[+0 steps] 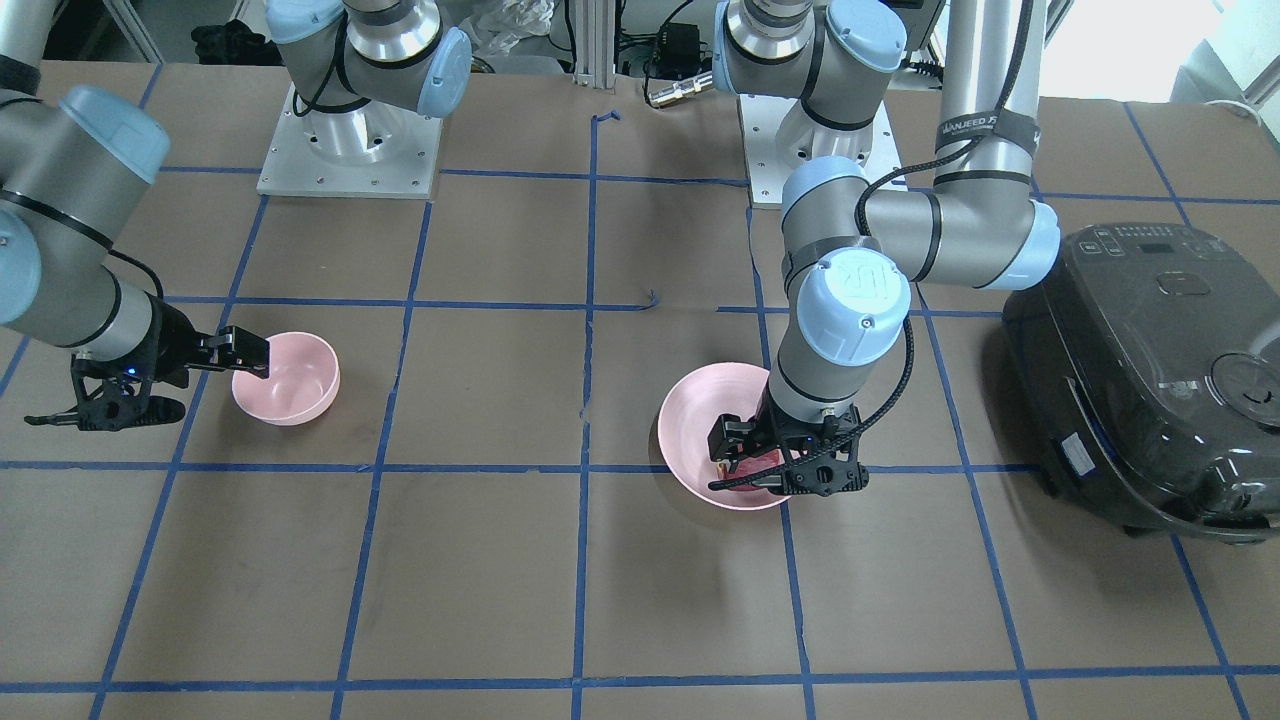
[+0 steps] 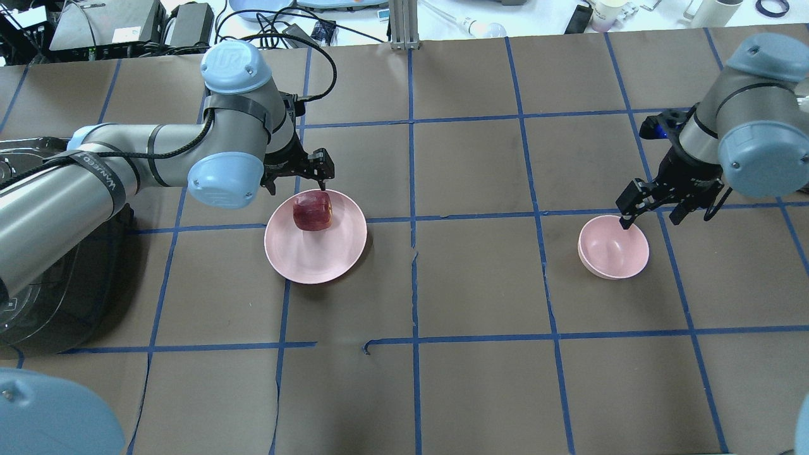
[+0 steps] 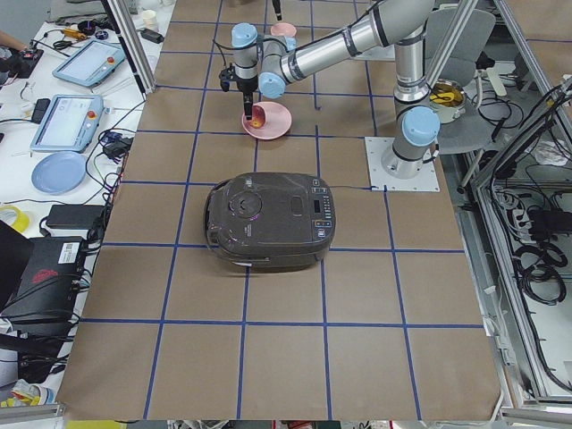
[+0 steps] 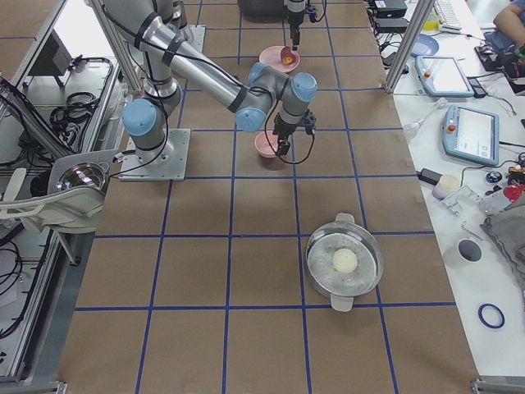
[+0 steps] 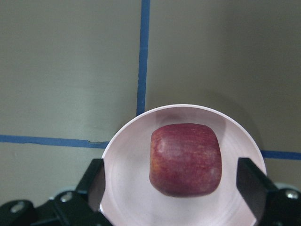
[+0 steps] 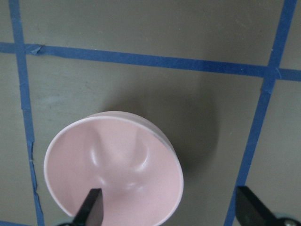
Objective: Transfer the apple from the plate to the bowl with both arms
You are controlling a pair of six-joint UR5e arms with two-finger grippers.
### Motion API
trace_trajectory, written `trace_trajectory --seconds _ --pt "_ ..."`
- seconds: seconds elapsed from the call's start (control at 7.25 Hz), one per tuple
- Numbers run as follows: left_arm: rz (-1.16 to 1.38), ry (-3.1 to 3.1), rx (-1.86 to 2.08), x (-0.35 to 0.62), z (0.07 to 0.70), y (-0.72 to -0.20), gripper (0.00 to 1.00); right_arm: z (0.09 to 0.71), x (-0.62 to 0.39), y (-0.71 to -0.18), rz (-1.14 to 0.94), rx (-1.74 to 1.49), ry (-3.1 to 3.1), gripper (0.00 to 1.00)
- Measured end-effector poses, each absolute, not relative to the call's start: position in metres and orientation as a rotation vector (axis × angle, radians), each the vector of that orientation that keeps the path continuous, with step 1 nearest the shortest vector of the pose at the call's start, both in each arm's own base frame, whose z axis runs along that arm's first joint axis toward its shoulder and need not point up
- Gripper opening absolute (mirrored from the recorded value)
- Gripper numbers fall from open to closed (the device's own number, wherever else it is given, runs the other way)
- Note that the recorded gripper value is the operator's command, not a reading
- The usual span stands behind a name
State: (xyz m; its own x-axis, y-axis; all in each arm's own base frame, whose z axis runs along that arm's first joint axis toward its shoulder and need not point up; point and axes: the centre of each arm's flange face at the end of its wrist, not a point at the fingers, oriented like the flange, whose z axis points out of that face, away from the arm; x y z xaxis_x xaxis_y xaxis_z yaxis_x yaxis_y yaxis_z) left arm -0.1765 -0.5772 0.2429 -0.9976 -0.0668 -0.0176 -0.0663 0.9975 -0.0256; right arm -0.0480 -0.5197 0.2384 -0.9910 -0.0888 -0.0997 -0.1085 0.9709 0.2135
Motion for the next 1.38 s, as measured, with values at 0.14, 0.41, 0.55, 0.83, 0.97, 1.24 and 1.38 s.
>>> trace_trajectory --seconds 0.14,0.41,0.55,0.83,0.97,1.24,1.38 --pt "-0.028 3.126 -0.096 -0.182 0.235 -0.577 1.00 0.221 -0.050 -0.523 0.357 -0.147 3.024 0.76" --pt "0.001 3.183 -0.129 -0.191 0.219 -0.576 1.00 0.198 -0.050 -0.521 0.406 -0.144 3.004 0.06" --pt "0.026 3.195 -0.135 -0.193 0.211 -0.574 0.98 0.192 -0.049 -0.517 0.423 -0.150 2.995 0.00" --pt "0.056 3.179 -0.127 -0.191 0.200 -0.571 0.79 0.193 -0.048 -0.515 0.424 -0.151 2.995 0.00" --pt "0.062 3.169 -0.126 -0.190 0.197 -0.570 0.52 0.196 -0.048 -0.515 0.426 -0.146 3.000 0.00" --pt "0.052 3.119 -0.125 -0.186 0.199 -0.570 0.31 0.215 -0.048 -0.516 0.428 -0.119 3.007 0.00" --pt "0.034 3.078 -0.108 -0.185 0.212 -0.567 0.26 0.235 -0.044 -0.521 0.426 -0.097 2.998 0.00"
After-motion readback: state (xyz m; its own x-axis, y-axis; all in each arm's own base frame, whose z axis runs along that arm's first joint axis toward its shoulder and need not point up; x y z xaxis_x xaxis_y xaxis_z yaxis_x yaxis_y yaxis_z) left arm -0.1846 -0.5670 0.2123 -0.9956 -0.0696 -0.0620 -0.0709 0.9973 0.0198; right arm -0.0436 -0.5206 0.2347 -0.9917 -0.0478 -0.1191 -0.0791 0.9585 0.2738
